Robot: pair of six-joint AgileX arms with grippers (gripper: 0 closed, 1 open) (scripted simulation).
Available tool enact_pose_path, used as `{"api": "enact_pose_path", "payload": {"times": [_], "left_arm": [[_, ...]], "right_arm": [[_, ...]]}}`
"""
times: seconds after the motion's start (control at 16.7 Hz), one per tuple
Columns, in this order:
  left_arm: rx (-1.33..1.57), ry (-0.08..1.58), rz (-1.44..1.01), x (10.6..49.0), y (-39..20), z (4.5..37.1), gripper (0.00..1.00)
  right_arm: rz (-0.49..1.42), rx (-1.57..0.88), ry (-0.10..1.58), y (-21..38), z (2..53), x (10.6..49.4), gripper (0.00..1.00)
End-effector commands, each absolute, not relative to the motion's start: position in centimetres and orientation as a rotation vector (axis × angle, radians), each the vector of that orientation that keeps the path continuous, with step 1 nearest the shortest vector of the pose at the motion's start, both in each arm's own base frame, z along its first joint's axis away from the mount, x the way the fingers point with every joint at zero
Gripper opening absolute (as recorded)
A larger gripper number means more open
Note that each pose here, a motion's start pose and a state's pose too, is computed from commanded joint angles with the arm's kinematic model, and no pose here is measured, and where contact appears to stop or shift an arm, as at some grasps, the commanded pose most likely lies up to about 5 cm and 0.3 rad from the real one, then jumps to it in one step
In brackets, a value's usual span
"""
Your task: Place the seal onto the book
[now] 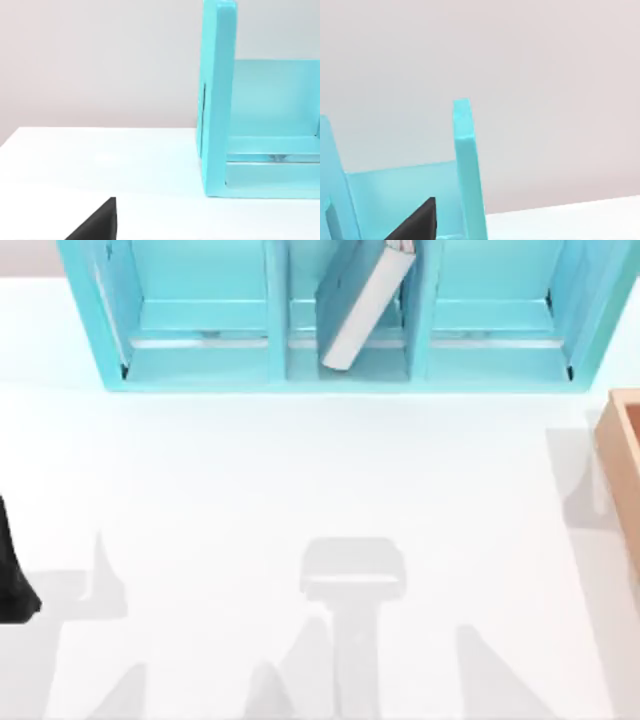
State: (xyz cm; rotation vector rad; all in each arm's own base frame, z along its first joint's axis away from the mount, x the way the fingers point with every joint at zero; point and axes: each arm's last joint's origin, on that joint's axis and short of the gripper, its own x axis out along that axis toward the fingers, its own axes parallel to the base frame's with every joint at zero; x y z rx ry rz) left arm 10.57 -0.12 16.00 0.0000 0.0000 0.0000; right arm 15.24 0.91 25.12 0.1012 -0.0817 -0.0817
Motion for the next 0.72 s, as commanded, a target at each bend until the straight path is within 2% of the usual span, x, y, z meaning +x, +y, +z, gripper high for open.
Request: {"api": "enact_pose_path", "payload": {"times": [0.3,0.54,0.72], "left_arm": [[0.000,0.000,0.000,10.6,-0.1,16.0,1.00],[0.000,0.000,0.000,10.6,-0.1,16.0,1.00],[0.000,0.000,0.000,10.6,-0.1,16.0,1.00]], "right_arm": [[-0.115,0.185,-0.036,4.6,26.9,24.7,1.00],[-0.121,0.248,-0.004,10.0,23.7,31.9,1.00],[-0.109,0.294,0.004,14.8,20.0,35.3,1.00]]}}
